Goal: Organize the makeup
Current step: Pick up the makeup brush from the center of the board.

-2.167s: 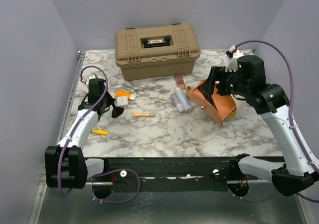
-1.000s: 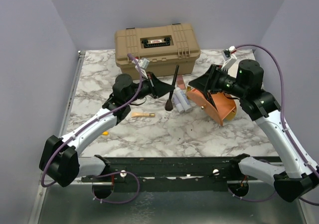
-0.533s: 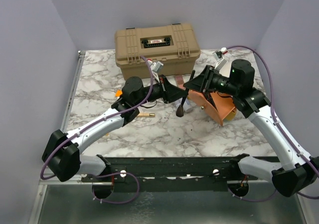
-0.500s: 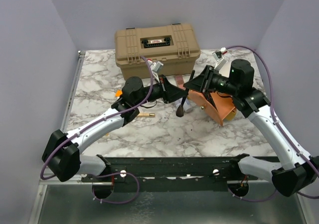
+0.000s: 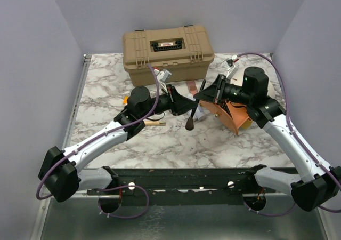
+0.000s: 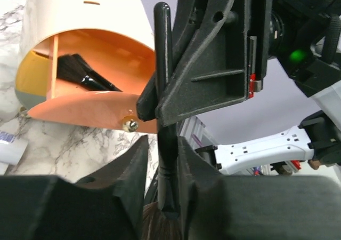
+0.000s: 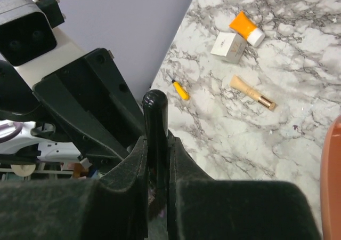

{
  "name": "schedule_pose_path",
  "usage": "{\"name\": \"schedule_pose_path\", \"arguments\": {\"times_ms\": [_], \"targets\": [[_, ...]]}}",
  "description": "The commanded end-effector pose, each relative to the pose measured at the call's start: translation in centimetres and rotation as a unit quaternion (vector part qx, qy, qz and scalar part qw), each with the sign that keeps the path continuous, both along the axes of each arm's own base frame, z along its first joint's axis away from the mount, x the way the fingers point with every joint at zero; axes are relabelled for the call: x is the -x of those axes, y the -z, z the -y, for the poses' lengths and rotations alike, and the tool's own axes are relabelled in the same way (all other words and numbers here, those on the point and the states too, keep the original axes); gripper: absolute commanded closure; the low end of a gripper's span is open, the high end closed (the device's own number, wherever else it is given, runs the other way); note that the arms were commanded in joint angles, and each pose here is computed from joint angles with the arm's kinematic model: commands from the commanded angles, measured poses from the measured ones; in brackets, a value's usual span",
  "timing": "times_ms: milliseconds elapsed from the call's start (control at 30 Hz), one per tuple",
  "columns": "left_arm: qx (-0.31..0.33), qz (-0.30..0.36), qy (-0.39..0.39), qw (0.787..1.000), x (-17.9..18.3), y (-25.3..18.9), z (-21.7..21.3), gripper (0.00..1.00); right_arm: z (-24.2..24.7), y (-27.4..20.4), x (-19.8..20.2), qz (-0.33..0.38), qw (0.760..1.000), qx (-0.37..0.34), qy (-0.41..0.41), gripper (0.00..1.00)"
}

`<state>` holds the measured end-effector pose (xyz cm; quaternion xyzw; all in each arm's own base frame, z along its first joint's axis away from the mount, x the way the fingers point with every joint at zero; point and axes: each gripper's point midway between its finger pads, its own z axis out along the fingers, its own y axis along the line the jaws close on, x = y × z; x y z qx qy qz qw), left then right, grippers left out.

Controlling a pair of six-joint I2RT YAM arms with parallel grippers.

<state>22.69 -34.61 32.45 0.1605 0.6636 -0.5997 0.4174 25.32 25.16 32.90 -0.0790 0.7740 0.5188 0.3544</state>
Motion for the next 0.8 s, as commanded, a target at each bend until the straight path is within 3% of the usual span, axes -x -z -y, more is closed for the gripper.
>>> {"name": "schedule_pose_path", "arguments": {"times_ms": [0, 67, 133, 233, 267, 600, 767], "targets": [[-0.046, 0.018, -0.048, 0.998, -1.5, 1.0, -1.2, 0.64, 0.7, -0.6, 0.9, 0.007, 1.0, 0.01, 0.003, 1.0], [-0.056, 0.021, -0.06, 0.996, -1.9, 1.1, -1.5, 0.34, 0.9, -0.8, 0.8, 0.01, 1.0, 0.018, 0.008, 1.0], [-0.069, 0.026, -0.073, 0.995, -2.2, 1.4, -1.9, 0.29, 1.1, -0.9, 0.7, 0.014, 1.0, 0.023, 0.012, 1.0], [-0.088, 0.026, -0.091, 0.992, -2.6, 2.1, -2.5, 0.05, 1.3, -0.7, 0.3, 0.02, 0.999, 0.03, 0.022, 1.0], [-0.097, 0.024, -0.098, 0.99, -2.8, 2.4, -2.8, 0.01, 1.5, -0.6, 0.1, 0.02, 0.999, 0.034, 0.028, 1.0], [-0.218, 0.049, -0.223, 0.949, -5.9, -0.1, -7.5, 0.01, 4.3, -2.9, -0.7, 0.076, 0.987, 0.108, 0.088, 1.0], [-0.277, 0.064, -0.332, 0.899, -7.8, -0.5, -12.1, 0.01, 7.7, -4.7, -1.7, 0.1, 0.965, 0.186, 0.156, 1.0]]}}
